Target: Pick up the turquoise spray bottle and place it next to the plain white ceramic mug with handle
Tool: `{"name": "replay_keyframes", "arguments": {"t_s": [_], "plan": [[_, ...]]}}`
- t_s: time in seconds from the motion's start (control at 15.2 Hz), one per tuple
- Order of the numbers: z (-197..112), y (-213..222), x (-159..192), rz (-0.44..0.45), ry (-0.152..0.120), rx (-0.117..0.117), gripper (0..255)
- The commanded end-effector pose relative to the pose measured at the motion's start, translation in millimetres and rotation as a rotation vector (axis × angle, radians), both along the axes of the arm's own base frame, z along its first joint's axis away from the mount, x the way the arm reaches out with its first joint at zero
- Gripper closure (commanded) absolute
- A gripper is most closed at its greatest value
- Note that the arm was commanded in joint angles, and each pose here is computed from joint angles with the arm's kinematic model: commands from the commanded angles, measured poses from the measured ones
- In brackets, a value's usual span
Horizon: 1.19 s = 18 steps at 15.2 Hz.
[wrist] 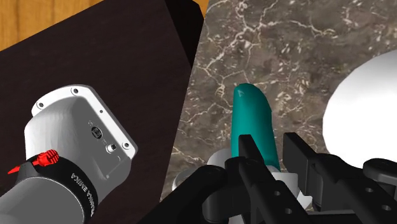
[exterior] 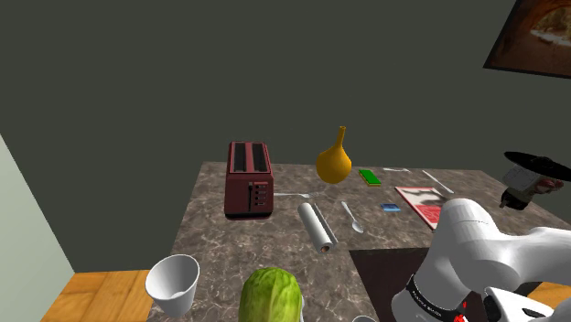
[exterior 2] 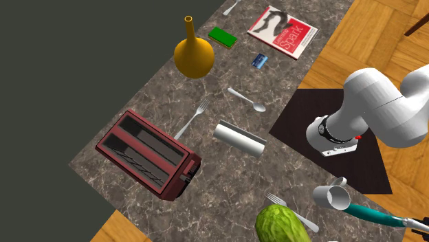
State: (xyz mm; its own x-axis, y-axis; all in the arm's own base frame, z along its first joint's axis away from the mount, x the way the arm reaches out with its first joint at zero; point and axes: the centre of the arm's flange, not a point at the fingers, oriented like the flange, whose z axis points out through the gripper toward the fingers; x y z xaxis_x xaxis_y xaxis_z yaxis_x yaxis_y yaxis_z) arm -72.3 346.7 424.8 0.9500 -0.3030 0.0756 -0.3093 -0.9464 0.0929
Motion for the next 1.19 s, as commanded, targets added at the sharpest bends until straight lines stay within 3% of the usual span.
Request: {"name": "replay_keyframes", "arguments": {"t_s": [0.0, 0.2, 0.26, 0.59, 0.86, 1.12], "plan": [[-0.3, 0.1, 0.0, 0.0, 0.0, 0.0, 255], [-0.3, 0.1, 0.0, 0.0, 0.0, 0.0, 255], [-0.3, 0.1, 0.0, 0.0, 0.0, 0.0, 0], [-0.3, 0.1, 0.0, 0.0, 0.0, 0.0, 0], [49.4, 5.7, -2.2, 0.0, 0.0, 0.0, 0], [49.4, 5.6, -2.2, 0.0, 0.0, 0.0, 0]]}}
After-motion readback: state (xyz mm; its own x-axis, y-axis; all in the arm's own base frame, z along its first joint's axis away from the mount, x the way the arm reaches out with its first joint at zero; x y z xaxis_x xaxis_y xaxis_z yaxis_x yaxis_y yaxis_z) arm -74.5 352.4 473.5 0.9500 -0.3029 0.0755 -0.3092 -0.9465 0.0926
